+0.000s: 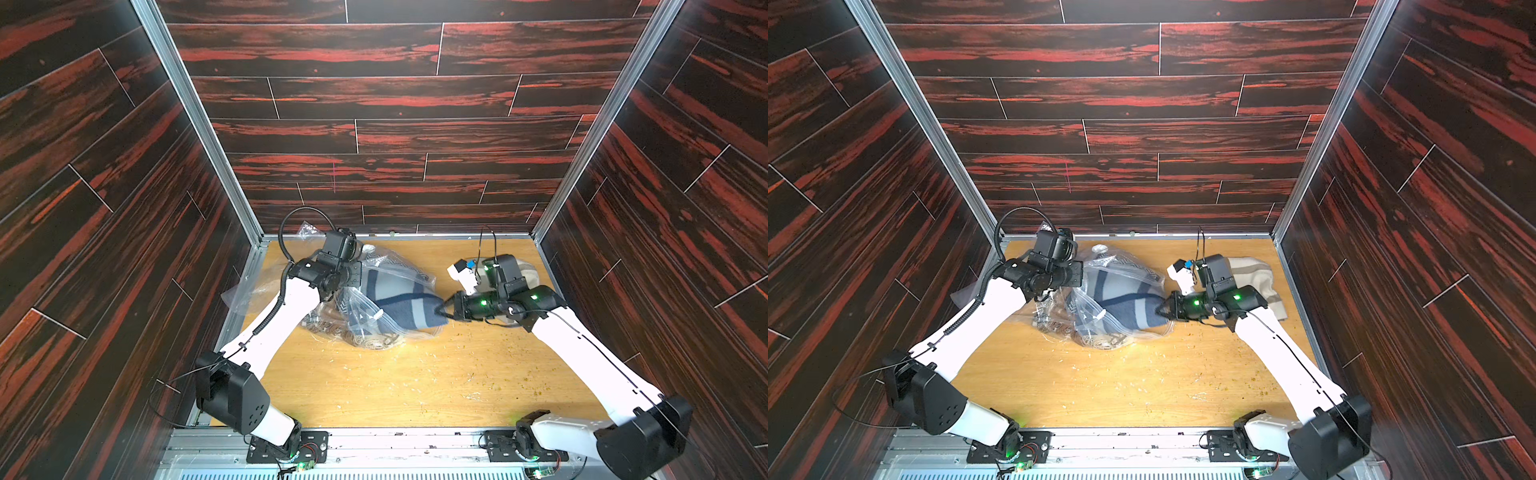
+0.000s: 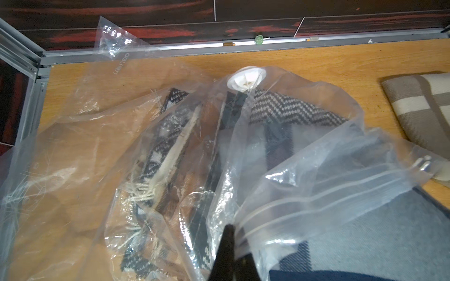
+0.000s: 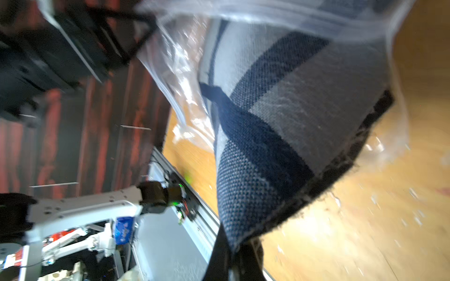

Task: Take the scarf out of the vacuum bag
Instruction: Take out the scarf from the vacuum bag, then place the scarf at the center of the board.

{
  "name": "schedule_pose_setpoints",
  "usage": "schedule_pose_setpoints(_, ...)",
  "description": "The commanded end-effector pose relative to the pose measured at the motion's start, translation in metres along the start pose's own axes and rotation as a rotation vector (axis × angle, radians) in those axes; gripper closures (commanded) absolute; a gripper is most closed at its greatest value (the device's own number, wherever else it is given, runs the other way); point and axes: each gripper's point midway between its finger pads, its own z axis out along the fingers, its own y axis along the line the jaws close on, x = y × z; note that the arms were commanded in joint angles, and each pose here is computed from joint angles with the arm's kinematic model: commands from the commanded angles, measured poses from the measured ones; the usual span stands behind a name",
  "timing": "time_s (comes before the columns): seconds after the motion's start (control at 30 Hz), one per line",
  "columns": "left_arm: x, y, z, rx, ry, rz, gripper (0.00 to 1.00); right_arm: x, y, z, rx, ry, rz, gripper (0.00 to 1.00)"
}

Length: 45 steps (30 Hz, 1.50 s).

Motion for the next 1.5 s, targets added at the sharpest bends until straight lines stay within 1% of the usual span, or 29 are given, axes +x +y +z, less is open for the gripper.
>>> schedule_pose_setpoints(0.0,-0.016,0.007,-0.023,0.002,-0.073,-0.027,1.00,0.025,-0.012,-0.023,0.113,0.052,0.005,1.00)
schedule_pose_setpoints(0.3,-0.014,-0.001,-0.029,0.048,-0.074,-0.045,1.00,0.055,-0.064,-0.036,0.315,0.148,0.087,1.00)
schedule_pose_setpoints(0.37,-0.015,-0.002,-0.031,0.053,-0.081,-0.045,1.00,0.053,-0.076,-0.042,0.365,0.125,0.106,1.00)
schedule_pose_setpoints(0.5,-0.015,-0.004,-0.034,0.062,-0.087,-0.044,1.00,0.038,-0.097,-0.057,0.406,0.054,0.158,1.00)
schedule_pose_setpoints(0.67,-0.014,-0.005,-0.036,0.072,-0.088,-0.047,1.00,0.028,-0.120,-0.073,0.508,0.035,0.170,1.00)
schedule_pose_setpoints(0.87,-0.015,-0.006,-0.037,0.081,-0.093,-0.051,1.00,0.008,-0.155,-0.092,0.738,0.056,0.162,1.00)
schedule_pose_setpoints(1.03,-0.014,-0.008,-0.037,0.092,-0.090,-0.053,1.00,-0.002,-0.192,-0.122,1.023,0.071,0.163,1.00)
schedule_pose_setpoints(1.2,-0.015,-0.011,-0.035,0.105,-0.086,-0.055,1.00,-0.006,-0.215,-0.154,1.273,0.081,0.118,1.00)
schedule_pose_setpoints(1.3,-0.013,-0.013,-0.032,0.116,-0.075,-0.059,1.00,-0.013,-0.222,-0.170,1.379,0.066,0.076,1.00)
schedule_pose_setpoints(1.37,-0.012,-0.014,-0.030,0.119,-0.071,-0.062,1.00,-0.023,-0.222,-0.176,1.421,0.037,0.043,1.00)
schedule_pose_setpoints(1.47,-0.012,-0.013,-0.030,0.117,-0.070,-0.061,1.00,-0.045,-0.213,-0.178,1.428,-0.027,-0.013,1.00)
